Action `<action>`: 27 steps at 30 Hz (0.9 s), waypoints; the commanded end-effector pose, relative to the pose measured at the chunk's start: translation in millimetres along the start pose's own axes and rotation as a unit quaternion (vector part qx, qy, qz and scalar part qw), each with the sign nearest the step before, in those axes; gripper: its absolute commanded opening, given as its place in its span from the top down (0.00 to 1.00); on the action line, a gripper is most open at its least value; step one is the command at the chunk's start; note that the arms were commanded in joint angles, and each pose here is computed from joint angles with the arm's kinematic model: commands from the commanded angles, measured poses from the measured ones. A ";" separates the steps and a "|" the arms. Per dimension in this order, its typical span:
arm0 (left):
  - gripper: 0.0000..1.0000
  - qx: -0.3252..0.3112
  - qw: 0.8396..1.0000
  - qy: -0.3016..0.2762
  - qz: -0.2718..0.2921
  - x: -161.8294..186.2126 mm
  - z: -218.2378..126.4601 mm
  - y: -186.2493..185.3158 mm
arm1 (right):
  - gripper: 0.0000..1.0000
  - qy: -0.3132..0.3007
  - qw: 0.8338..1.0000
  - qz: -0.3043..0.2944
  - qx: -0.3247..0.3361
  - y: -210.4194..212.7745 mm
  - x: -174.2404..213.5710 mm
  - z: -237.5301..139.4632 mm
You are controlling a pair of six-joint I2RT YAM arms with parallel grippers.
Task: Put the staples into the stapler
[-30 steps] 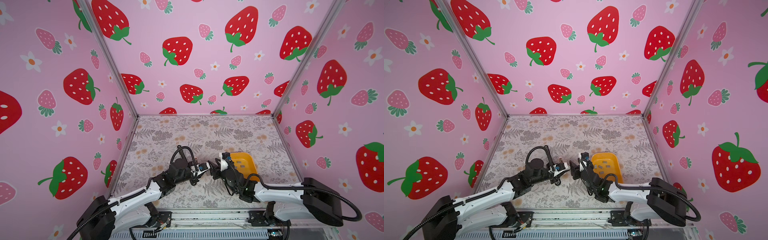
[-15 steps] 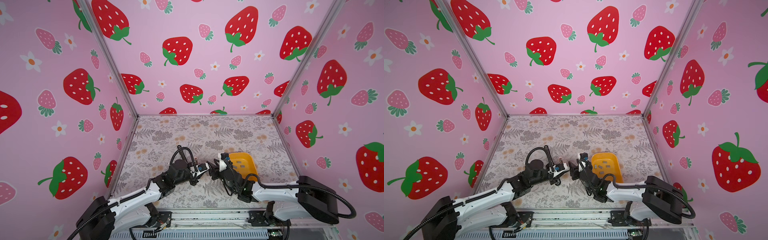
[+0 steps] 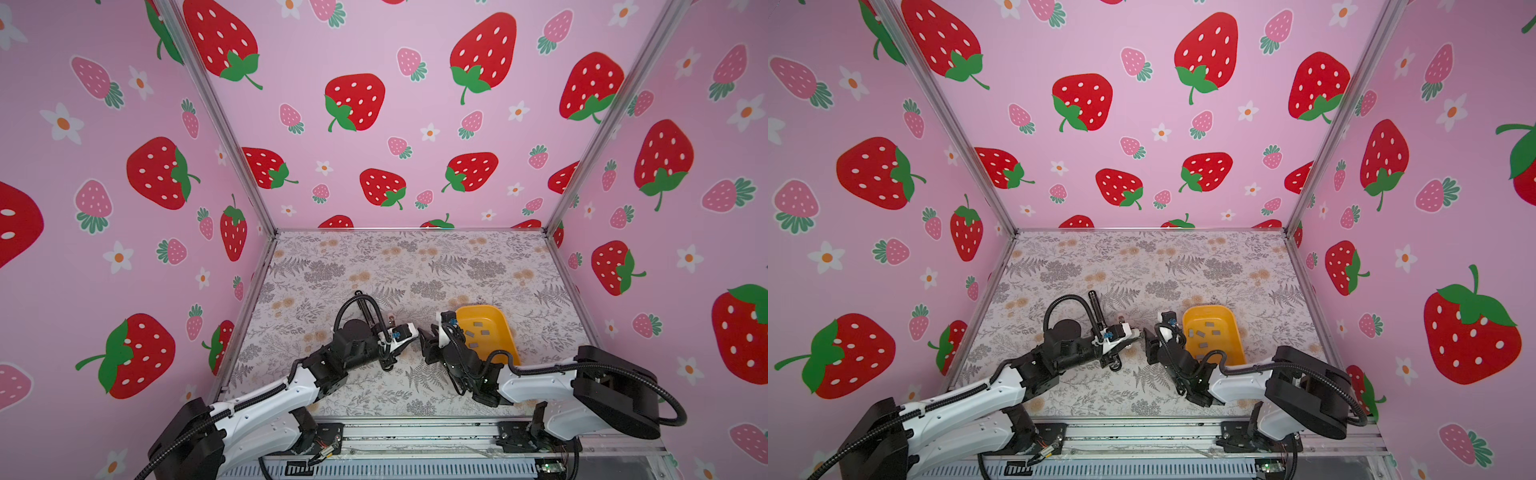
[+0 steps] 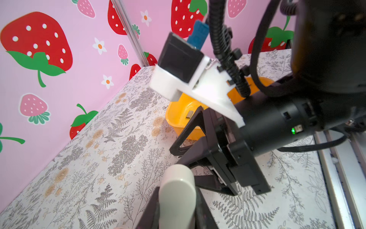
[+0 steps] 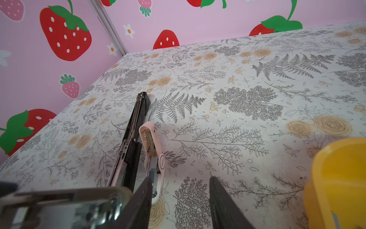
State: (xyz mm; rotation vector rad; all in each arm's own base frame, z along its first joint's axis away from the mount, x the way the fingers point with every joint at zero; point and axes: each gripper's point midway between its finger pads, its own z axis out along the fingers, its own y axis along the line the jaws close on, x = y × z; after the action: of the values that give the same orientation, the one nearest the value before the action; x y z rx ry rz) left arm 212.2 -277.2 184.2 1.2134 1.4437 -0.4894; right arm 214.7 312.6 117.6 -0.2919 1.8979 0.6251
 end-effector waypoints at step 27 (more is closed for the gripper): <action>1.00 0.000 0.999 -0.039 0.010 -18.5 -3.8 1.6 | 0.43 -0.061 0.996 -0.062 0.028 -29.3 -28.9 -36.6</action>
State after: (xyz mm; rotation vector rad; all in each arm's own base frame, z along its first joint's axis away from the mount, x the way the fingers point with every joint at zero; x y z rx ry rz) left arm 211.5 -278.8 192.1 1.2005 1.4137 -0.5018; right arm 212.5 271.9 140.0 -0.2848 1.8014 0.5401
